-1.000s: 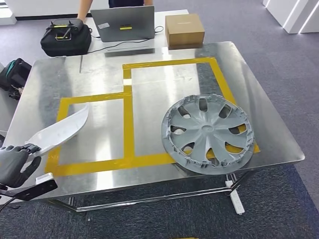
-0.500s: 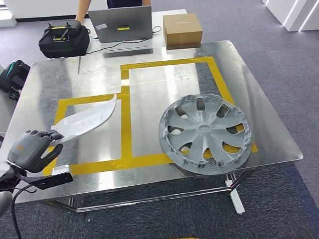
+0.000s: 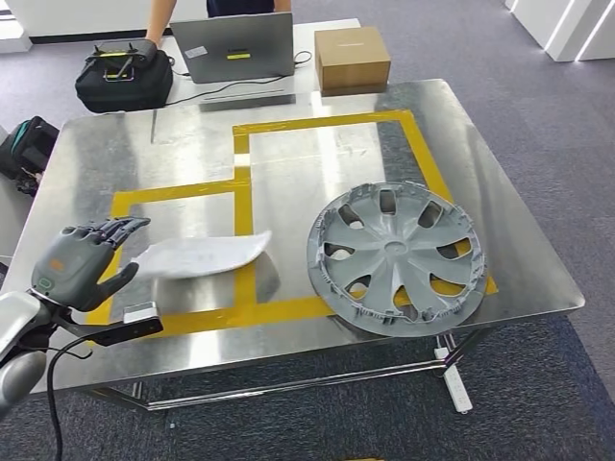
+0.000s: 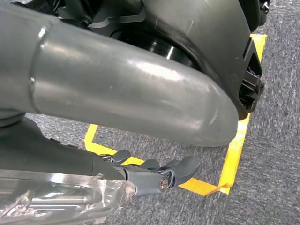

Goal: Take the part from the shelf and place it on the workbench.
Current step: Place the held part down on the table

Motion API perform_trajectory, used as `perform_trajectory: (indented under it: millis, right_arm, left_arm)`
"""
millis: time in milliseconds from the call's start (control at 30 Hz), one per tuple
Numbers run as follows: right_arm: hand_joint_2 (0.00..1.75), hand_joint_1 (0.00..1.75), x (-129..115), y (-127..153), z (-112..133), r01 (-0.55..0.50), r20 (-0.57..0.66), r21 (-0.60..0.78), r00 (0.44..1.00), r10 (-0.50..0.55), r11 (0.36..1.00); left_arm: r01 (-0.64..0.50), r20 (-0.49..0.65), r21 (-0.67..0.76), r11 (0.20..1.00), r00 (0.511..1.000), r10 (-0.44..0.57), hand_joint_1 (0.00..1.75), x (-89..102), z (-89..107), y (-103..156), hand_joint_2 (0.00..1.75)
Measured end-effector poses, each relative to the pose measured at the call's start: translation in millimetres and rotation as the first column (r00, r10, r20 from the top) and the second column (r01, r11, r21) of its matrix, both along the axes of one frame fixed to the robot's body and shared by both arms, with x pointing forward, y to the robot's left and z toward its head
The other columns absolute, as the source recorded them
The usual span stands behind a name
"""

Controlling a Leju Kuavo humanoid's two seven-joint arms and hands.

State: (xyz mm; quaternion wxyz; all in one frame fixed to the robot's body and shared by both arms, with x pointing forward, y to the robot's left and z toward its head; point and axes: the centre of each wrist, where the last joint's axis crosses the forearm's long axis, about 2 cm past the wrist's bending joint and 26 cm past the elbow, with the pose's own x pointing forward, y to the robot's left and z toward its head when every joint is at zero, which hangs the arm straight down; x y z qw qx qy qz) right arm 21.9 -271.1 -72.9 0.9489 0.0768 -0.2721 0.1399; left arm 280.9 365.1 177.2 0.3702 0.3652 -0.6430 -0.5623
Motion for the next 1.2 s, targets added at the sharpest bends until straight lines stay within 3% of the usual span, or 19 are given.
perform_trajectory:
  millis: [433,567,933,1200]
  right_arm:
    - [0.0,0.0,-2.7,-0.2,-0.2,0.004,-0.006,-0.001,1.0,-0.004,1.0]
    - [0.0,0.0,-2.9,-0.2,-0.2,0.005,-0.005,-0.005,1.0,-0.005,1.0]
    - [0.0,0.0,-10.0,-1.1,-0.3,0.014,-0.011,-0.031,1.0,-0.014,0.999]
    - [0.0,0.0,-13.8,-2.5,1.5,0.035,-0.011,-0.051,0.999,-0.035,0.998]
  left_arm:
    - [0.017,-0.004,0.002,1.0,1.0,-0.017,0.0,1.0,-1.5,-5.3,1.75]
    - [0.016,-0.014,-0.021,1.0,1.0,-0.016,0.0,1.1,-1.6,-5.2,0.0]
    - [-0.073,-0.022,-0.013,0.997,0.997,0.072,0.0,-3.1,-3.1,6.6,0.0]
    - [-0.168,-0.069,0.011,0.986,0.983,0.168,0.0,-28.9,-20.8,34.0,0.0]
